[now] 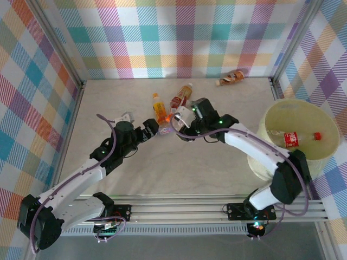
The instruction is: Put the plastic bottles in the bin
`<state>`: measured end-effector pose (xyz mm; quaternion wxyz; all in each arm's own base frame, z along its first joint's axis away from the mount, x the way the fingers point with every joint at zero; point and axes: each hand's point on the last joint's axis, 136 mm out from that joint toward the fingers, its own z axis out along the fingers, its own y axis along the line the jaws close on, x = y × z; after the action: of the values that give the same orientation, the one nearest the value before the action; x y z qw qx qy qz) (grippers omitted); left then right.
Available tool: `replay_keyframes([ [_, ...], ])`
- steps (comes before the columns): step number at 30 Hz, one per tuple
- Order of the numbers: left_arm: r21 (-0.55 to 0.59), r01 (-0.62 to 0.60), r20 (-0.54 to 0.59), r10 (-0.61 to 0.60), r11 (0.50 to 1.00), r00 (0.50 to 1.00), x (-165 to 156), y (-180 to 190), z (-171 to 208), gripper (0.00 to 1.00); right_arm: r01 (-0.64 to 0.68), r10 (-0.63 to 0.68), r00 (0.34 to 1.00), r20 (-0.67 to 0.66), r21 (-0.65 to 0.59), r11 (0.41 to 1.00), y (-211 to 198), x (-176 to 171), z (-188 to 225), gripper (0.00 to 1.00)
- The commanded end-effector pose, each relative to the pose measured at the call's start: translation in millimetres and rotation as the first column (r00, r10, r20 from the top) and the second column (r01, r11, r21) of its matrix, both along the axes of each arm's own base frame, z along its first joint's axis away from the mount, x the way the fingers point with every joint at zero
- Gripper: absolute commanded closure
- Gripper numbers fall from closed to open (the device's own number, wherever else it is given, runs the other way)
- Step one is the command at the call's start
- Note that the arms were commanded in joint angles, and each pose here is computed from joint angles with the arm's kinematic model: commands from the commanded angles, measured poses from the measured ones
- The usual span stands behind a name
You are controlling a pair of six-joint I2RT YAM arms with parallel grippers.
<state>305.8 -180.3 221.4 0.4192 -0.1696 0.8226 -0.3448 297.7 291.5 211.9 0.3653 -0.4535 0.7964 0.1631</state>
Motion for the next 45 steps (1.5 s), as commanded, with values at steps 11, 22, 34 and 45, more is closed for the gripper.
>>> replay_keyframes([
  [11, -0.063, 0.332, 0.237, -0.309, 0.941, 0.921, 7, -88, 53, 0.00, 0.406, -0.454, 0.886, 0.091, 0.318, 0.857, -96, 2, 147, 0.65],
  [22, -0.068, 0.381, 0.232, -0.357, 0.922, 0.905, 28, -129, 50, 0.00, 0.649, -0.711, 0.696, 0.100, 0.337, 0.683, -207, -14, 189, 0.68],
  [34, -0.082, 0.368, 0.198, -0.347, 0.926, 0.917, 37, -136, 41, 0.00, 0.917, -0.913, 0.313, 0.260, 0.168, 0.362, -338, -52, 195, 0.66],
  [45, -0.063, 0.341, 0.150, -0.329, 0.938, 0.932, 43, -135, 31, 0.00, 1.000, -0.932, -0.011, 0.361, -0.020, -0.020, -421, -101, 163, 0.65],
])
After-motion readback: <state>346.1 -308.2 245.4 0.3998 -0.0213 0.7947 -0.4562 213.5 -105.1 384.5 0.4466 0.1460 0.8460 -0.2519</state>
